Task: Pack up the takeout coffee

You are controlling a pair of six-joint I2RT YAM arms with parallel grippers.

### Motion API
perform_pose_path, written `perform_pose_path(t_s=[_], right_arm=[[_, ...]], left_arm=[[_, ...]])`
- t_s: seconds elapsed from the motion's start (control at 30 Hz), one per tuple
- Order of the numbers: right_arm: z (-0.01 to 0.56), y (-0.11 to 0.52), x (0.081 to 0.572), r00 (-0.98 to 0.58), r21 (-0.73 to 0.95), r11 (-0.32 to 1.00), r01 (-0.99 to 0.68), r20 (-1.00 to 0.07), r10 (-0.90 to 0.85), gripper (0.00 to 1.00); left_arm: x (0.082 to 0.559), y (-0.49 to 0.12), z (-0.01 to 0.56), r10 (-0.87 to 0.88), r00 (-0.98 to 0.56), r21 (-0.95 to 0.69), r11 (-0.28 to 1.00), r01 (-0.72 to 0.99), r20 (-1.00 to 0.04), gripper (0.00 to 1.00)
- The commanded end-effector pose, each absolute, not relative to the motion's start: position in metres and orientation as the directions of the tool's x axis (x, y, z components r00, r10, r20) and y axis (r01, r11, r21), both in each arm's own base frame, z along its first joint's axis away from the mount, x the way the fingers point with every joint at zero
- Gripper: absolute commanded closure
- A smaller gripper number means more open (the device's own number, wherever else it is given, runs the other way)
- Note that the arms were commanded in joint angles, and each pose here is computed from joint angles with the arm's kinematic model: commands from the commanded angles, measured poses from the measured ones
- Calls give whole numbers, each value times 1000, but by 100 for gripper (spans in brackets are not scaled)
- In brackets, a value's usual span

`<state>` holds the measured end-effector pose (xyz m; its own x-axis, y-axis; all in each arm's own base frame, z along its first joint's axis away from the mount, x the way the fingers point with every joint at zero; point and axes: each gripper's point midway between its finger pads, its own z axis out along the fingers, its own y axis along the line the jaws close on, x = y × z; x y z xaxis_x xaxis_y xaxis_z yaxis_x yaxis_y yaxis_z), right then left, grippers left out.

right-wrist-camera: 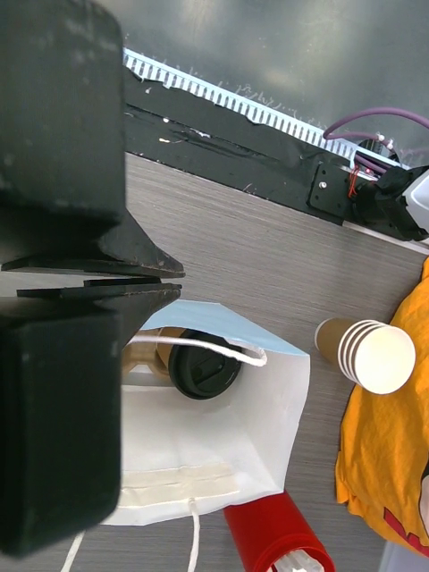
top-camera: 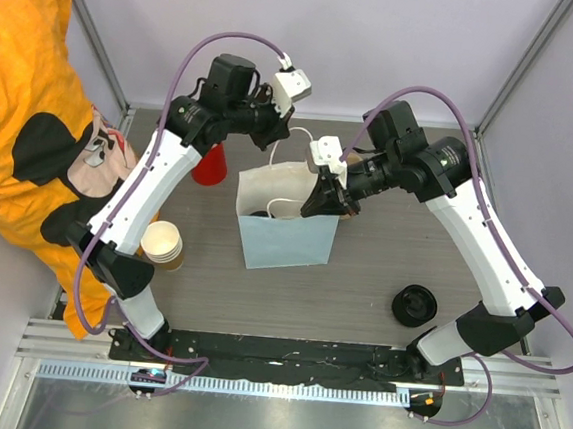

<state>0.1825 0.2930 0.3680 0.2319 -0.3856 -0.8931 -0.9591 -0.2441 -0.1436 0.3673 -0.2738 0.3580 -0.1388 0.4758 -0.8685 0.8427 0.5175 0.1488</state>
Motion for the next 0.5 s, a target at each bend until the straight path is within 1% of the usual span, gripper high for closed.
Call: perform_pose_path(t_s=[0.0, 0.13, 0.23, 0.33, 0.37, 0.43, 0.47], right_arm=[[393, 290, 178, 283, -214, -223, -951, -894, -347, 88], [399, 291, 182, 288, -230, -200, -952, -893, -346, 87], [399, 291, 186, 286, -235, -181, -955, -890, -355, 85], [399, 289, 192, 291, -252, -150, -956, -880, -375, 74], [398, 288, 194, 291, -257, -139, -956, -876, -385, 63], [402, 283, 203, 295, -283, -90, -955, -863, -410, 52], [403, 281, 205, 292, -288, -73, -955, -861, -418, 41]], left_arm=[[374, -285, 381, 437, -80, 180, 521, 834, -896, 100], [375, -291, 384, 432, -68, 183, 514, 838, -899, 100], [375, -295, 383, 427, -73, 173, 510, 842, -902, 100], [375, -295, 379, 431, -79, 171, 511, 843, -899, 99], [375, -292, 380, 437, -75, 182, 518, 836, -896, 92], [375, -289, 377, 447, -78, 192, 526, 829, -891, 75], [373, -285, 381, 450, -69, 204, 531, 822, -890, 62]])
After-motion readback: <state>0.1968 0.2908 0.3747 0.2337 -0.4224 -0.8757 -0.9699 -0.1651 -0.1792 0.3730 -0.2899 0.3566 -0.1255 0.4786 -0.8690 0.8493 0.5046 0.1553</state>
